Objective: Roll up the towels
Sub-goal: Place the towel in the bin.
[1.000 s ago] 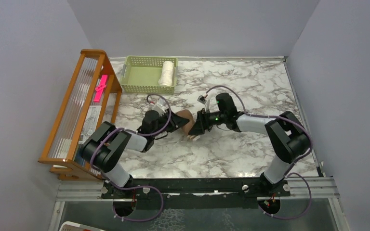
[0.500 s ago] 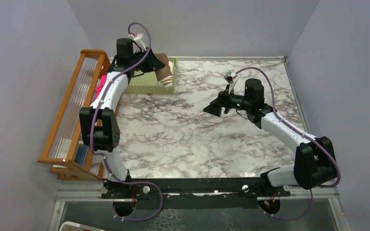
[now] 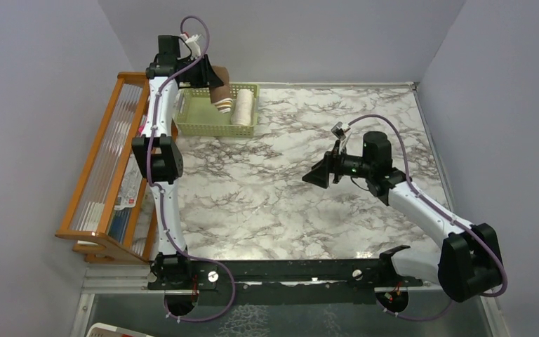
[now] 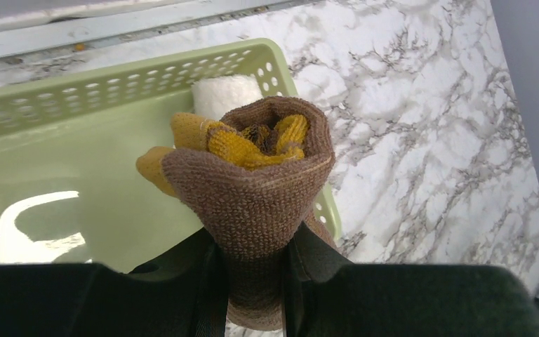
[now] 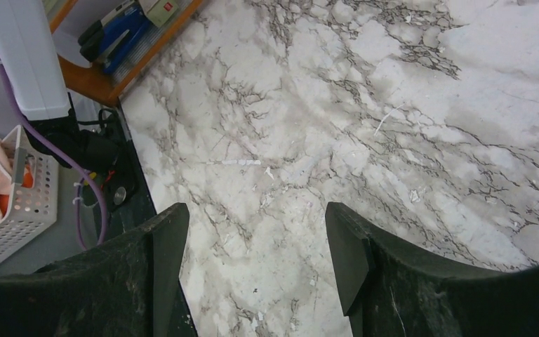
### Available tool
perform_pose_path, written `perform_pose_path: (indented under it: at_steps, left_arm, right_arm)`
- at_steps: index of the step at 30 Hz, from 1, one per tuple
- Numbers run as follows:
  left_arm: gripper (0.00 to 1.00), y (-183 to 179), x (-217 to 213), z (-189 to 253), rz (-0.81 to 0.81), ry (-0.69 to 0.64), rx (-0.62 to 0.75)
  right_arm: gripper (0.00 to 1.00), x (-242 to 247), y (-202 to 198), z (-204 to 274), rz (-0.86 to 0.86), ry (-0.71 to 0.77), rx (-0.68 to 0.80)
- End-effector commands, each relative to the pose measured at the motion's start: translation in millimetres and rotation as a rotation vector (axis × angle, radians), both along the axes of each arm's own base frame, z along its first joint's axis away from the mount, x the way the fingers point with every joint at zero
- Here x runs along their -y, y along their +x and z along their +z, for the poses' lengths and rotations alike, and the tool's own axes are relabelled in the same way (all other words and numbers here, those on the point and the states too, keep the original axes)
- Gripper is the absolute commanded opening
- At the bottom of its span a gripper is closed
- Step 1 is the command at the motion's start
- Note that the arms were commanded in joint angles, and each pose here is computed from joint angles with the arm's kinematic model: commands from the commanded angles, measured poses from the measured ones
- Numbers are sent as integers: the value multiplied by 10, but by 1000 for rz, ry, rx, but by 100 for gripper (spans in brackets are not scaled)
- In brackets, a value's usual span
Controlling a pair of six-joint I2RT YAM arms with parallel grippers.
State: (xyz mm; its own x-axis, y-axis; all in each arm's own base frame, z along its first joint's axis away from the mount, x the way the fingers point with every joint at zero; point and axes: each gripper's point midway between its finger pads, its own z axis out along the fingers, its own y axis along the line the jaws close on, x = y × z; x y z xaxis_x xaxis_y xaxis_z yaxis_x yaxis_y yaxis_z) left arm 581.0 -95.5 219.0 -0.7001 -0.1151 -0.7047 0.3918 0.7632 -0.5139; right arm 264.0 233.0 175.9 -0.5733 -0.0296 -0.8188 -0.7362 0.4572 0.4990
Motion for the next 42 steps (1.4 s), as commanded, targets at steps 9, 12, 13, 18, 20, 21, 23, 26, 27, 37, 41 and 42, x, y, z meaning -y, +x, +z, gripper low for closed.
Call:
perform_pose_path:
  at_steps: [9,12,13,18,20,21,23,26,27,37,41,42]
  left_arm:
    - [13,468,-516,-561,108,206,83]
    - [13,545,-425,-790,92,182,71]
    - [13,562,-373,-859,78,170,69]
    - [14,644,-157,-1184,39,140,59]
    - [16,654,-81,-1309,22,123,50]
    - [17,656,-42,-1385,12,114,44]
    - [21,643,48,-1486,-8,96,32]
    - [26,582,174,-1629,-46,75,6]
    - [27,553,214,-1676,-60,72,-3]
    - [56,620,-44,-1781,80,199,-30]
    - [58,694,-290,-1620,175,210,-24]
    - [58,708,-336,-1561,189,199,-18]
  right_arm:
    - [72,9,-188,-66,50,-3,-1]
    - [72,-6,-162,-70,51,-3,-9]
    - [72,-10,-159,-73,52,-3,-12]
    - [72,-25,-163,-130,52,-14,-26]
    - [72,-26,-169,-158,53,-19,-34]
    - [72,-26,-173,-184,53,-22,-39]
    - [72,-29,-178,-213,56,-26,-45]
    - [72,-31,-177,-261,57,-29,-57]
    - [72,-39,-179,-271,60,-28,-61]
    - [72,-64,-188,-327,73,-32,-69]
    - [72,-63,-203,-337,76,-31,-70]
    - [72,-59,-207,-341,75,-31,-71]
